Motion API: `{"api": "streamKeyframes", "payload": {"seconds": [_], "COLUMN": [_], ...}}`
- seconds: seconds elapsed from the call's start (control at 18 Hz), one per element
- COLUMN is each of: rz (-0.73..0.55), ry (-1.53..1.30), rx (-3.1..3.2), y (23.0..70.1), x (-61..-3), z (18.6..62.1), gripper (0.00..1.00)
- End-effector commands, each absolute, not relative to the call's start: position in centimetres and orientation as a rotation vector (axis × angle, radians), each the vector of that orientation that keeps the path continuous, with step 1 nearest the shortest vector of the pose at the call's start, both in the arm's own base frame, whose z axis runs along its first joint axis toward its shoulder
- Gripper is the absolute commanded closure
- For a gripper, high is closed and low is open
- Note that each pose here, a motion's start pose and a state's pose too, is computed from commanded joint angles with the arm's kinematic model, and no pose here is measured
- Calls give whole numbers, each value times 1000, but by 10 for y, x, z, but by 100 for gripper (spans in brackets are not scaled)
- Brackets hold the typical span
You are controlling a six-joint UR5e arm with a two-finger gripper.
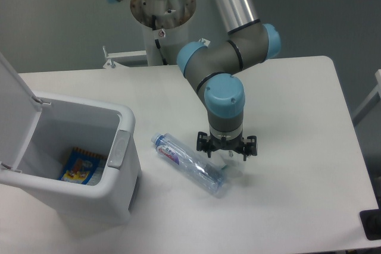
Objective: Place the trash in the trash can
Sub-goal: 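Move the gripper over the white paper item beside the bottle, then lower the gripper and pinch the white paper item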
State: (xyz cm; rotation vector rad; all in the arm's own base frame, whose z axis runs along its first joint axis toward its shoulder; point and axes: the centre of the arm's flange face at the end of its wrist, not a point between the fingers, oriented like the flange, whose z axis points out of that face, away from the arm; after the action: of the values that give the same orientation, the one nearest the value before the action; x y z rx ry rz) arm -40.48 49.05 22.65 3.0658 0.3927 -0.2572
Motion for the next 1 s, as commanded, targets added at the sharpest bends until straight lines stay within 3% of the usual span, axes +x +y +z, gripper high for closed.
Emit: {"api": "streamKeyframes", "payload": {"seconds": [0.11,0.28,0.5,1.0], "rz": [-283,-316,-325,-304], "ry": [391,392,398,444], "rx": [3044,3029,3033,3110], "y": [489,488,488,487], "x": [-407,-410,-410,-419], "z": [226,227,228,250], "gripper": [58,73,100,100]}}
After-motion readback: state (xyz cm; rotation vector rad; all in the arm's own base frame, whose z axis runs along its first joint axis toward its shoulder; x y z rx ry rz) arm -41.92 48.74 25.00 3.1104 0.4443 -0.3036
